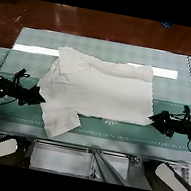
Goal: Fold the shirts.
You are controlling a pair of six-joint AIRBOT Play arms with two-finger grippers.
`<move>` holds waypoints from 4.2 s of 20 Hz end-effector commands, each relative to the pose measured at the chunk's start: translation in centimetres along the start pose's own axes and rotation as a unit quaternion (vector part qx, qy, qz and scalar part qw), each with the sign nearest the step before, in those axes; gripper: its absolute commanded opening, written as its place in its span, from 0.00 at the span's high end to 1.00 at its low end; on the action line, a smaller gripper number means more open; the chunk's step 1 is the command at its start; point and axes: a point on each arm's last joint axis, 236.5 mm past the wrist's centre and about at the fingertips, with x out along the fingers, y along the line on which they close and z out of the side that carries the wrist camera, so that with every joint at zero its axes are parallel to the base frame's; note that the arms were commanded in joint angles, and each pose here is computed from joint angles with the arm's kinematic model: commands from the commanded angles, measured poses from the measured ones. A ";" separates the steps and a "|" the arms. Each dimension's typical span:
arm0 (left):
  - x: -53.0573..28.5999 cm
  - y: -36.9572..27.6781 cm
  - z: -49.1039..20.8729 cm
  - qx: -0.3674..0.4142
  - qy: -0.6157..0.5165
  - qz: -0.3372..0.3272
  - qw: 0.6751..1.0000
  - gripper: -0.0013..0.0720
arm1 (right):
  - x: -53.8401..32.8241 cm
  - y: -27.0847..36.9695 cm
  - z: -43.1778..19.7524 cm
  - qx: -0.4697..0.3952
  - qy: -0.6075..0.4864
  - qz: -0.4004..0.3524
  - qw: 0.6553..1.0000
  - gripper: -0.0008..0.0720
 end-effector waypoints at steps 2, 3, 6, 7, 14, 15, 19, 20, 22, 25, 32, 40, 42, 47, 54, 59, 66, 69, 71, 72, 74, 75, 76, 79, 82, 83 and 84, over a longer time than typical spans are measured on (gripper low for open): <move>-0.1 -0.1 0.2 0.001 -0.004 0.000 1.000 0.96 | 1.9 3.2 0.2 -0.083 0.021 0.009 0.996 0.96; -0.3 -0.2 0.5 0.008 -0.008 0.000 1.000 0.96 | 1.8 4.3 0.3 -0.108 0.022 0.014 0.994 0.96; -3.0 -2.9 3.0 0.041 -0.032 -0.017 0.999 0.96 | -0.9 9.3 1.5 -0.176 0.023 0.036 0.983 0.96; -5.1 -5.3 4.6 0.071 -0.055 -0.035 0.995 0.96 | -3.0 11.7 2.8 -0.207 0.000 0.045 0.977 0.96; -33.6 -28.8 10.2 0.306 -0.434 -0.140 0.836 0.96 | -32.5 34.8 5.2 -0.421 -0.368 0.095 0.823 0.96; -37.7 -31.3 8.7 0.334 -0.481 -0.140 0.798 0.96 | -36.0 36.8 3.4 -0.440 -0.402 0.103 0.796 0.96; -47.3 -36.7 -1.7 0.425 -0.584 -0.107 0.683 0.96 | -44.7 38.8 -5.5 -0.497 -0.495 0.080 0.708 0.96; -47.6 -36.8 -4.7 0.442 -0.591 -0.088 0.669 0.96 | -46.1 37.6 -7.0 -0.494 -0.517 0.054 0.697 0.96; -48.0 -36.4 -10.0 0.465 -0.608 -0.043 0.642 0.96 | -47.8 35.3 -10.3 -0.480 -0.545 0.020 0.687 0.96; -50.2 -34.3 -16.4 0.460 -0.671 0.051 0.580 0.96 | -49.8 33.9 -16.2 -0.486 -0.582 0.019 0.652 0.96; -51.6 -29.2 -20.4 0.416 -0.691 0.076 0.586 0.96 | -48.7 29.9 -19.0 -0.455 -0.583 -0.006 0.673 0.96; -34.2 -20.2 -4.0 0.300 -0.489 0.117 0.811 0.96 | -32.6 29.0 -10.5 -0.462 -0.343 0.068 0.815 0.96; -29.1 -20.1 1.1 0.278 -0.463 0.076 0.839 0.96 | -27.6 28.0 -6.3 -0.437 -0.284 0.086 0.849 0.96; -19.4 -19.7 14.1 0.206 -0.422 0.018 0.883 0.96 | -18.8 27.9 2.7 -0.383 -0.184 0.153 0.892 0.96; -11.5 -20.5 26.4 0.173 -0.387 0.014 0.906 0.96 | -9.3 25.7 17.6 -0.257 -0.167 0.170 0.937 0.96; -6.3 -19.6 28.3 0.139 -0.331 -0.004 0.933 0.96 | -3.0 25.6 20.5 -0.267 -0.127 0.133 0.946 0.96; -4.2 -17.6 27.0 0.138 -0.270 0.011 0.953 0.96 | -0.8 25.0 22.0 -0.240 -0.115 0.121 0.956 0.96; -5.6 -16.8 25.5 0.152 -0.222 0.017 0.963 0.96 | -2.5 23.6 21.0 -0.241 -0.088 0.123 0.959 0.96; -5.8 -15.2 24.0 0.149 -0.177 0.024 0.973 0.96 | -2.7 21.6 19.7 -0.245 -0.048 0.104 0.963 0.96; -5.6 -13.9 22.9 0.149 -0.147 0.036 0.977 0.96 | -2.4 20.3 19.0 -0.250 -0.027 0.081 0.964 0.96; -4.4 -11.3 20.7 0.161 -0.080 0.067 0.981 0.96 | -1.7 17.5 18.0 -0.260 0.007 0.018 0.965 0.96; -3.7 -10.4 19.6 0.164 -0.050 0.075 0.982 0.96 | -1.3 16.4 17.7 -0.271 0.017 -0.011 0.962 0.96; -2.9 -9.8 18.7 0.164 -0.026 0.077 0.983 0.96 | -1.1 15.7 17.7 -0.274 0.021 -0.033 0.961 0.96; -1.5 -8.5 16.7 0.177 0.022 0.081 0.981 0.96 | -0.2 14.5 17.2 -0.269 0.038 -0.070 0.960 0.96; -1.4 -8.1 16.7 0.174 0.024 0.085 0.981 0.96 | 0.9 13.9 16.3 -0.263 0.065 -0.074 0.960 0.96; -1.2 -8.1 16.6 0.173 0.026 0.085 0.981 0.96 | 1.2 13.8 16.2 -0.262 0.068 -0.074 0.960 0.96; -0.9 -8.0 16.6 0.171 0.030 0.085 0.981 0.96 | 1.5 13.8 16.2 -0.259 0.068 -0.075 0.961 0.96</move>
